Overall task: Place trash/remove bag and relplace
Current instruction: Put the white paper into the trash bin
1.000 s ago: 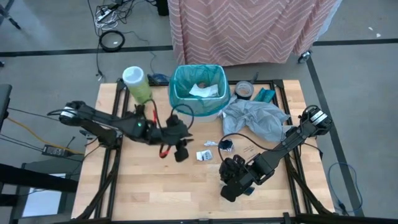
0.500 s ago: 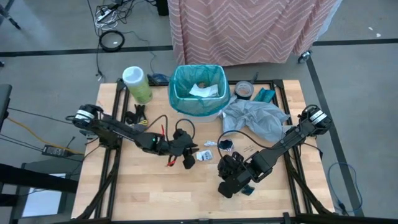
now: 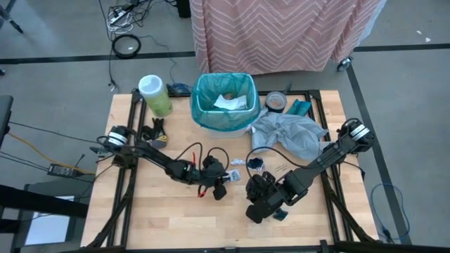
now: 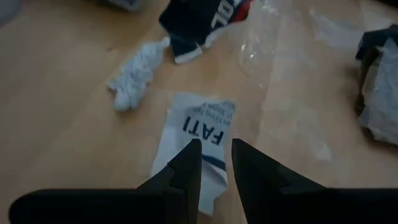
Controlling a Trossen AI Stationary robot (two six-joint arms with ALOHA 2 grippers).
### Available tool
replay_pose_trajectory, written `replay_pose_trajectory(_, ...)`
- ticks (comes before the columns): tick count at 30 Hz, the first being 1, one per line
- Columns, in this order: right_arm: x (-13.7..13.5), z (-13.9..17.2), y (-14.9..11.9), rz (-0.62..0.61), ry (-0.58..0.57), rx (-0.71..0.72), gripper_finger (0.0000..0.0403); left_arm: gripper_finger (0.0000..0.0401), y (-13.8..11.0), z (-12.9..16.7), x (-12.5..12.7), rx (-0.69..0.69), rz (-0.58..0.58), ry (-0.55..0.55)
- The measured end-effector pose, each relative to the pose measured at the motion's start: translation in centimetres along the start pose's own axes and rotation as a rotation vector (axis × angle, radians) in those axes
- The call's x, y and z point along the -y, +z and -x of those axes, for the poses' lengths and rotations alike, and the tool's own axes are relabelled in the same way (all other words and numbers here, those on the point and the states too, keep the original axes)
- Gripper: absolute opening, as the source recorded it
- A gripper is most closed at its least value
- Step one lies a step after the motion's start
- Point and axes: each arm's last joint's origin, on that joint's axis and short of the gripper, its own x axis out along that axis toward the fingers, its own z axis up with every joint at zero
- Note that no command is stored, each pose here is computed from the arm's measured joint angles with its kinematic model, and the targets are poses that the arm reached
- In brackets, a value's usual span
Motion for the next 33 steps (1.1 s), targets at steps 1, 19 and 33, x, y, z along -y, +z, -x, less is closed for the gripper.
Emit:
replay_pose_trajectory(1, 0.0, 0.0, 0.0, -0.002, 0.000, -0.001, 0.0020, 0.0097, -0.2, -0.2, 0.0, -0.003, 0.003, 0.000)
replay_pose_trajectory(19, -0.1, 0.0, 0.0, -0.009, 0.009, 0.001, 0.0020, 0.0063, -2.2, -2.2, -0.4, -0.017, 0.128, 0.001)
replay_pose_trajectory(33, -0.1, 0.0, 0.0, -0.007, 0.008, 0.001, 0.0020, 0.0003, -0.6, -0.9, 0.3, 0.002, 0.182, -0.019)
